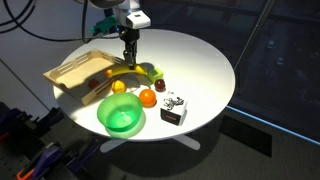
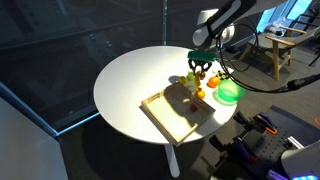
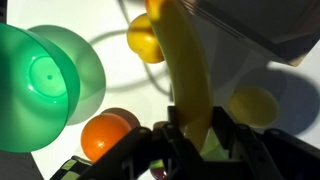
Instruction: Remove the banana from the crate and put it on the table
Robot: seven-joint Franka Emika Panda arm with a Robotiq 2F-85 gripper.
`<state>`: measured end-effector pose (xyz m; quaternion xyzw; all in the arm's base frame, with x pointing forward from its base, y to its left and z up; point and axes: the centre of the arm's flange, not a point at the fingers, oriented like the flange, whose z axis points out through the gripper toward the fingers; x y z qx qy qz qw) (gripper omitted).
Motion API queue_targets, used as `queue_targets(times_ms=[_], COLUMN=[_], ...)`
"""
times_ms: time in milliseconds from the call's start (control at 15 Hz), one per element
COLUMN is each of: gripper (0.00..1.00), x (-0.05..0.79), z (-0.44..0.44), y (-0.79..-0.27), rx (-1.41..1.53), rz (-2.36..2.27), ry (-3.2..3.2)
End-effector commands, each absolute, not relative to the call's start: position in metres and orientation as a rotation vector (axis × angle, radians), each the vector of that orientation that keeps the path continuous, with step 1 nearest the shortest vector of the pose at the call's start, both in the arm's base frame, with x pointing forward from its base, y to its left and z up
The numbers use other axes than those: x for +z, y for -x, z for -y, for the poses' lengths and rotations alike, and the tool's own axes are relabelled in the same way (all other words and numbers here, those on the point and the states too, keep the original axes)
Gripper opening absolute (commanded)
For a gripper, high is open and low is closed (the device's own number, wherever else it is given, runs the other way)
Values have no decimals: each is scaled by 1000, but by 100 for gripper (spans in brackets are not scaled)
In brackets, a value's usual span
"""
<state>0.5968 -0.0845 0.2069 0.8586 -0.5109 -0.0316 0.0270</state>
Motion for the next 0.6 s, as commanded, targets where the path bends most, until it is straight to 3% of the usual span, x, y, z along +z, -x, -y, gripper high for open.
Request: queue_targets(times_ms=[0, 267, 333, 400, 533], gripper=[15, 15, 65, 67, 81], x=[201, 193, 192, 192, 191], z=[96, 104, 105, 106, 108], y=[-606, -605, -605, -605, -605], rx=[-76, -87, -91, -94, -95], rz=[1620, 1625, 1625, 1626, 1626], ry=[-2634, -2624, -2624, -2623, -2621])
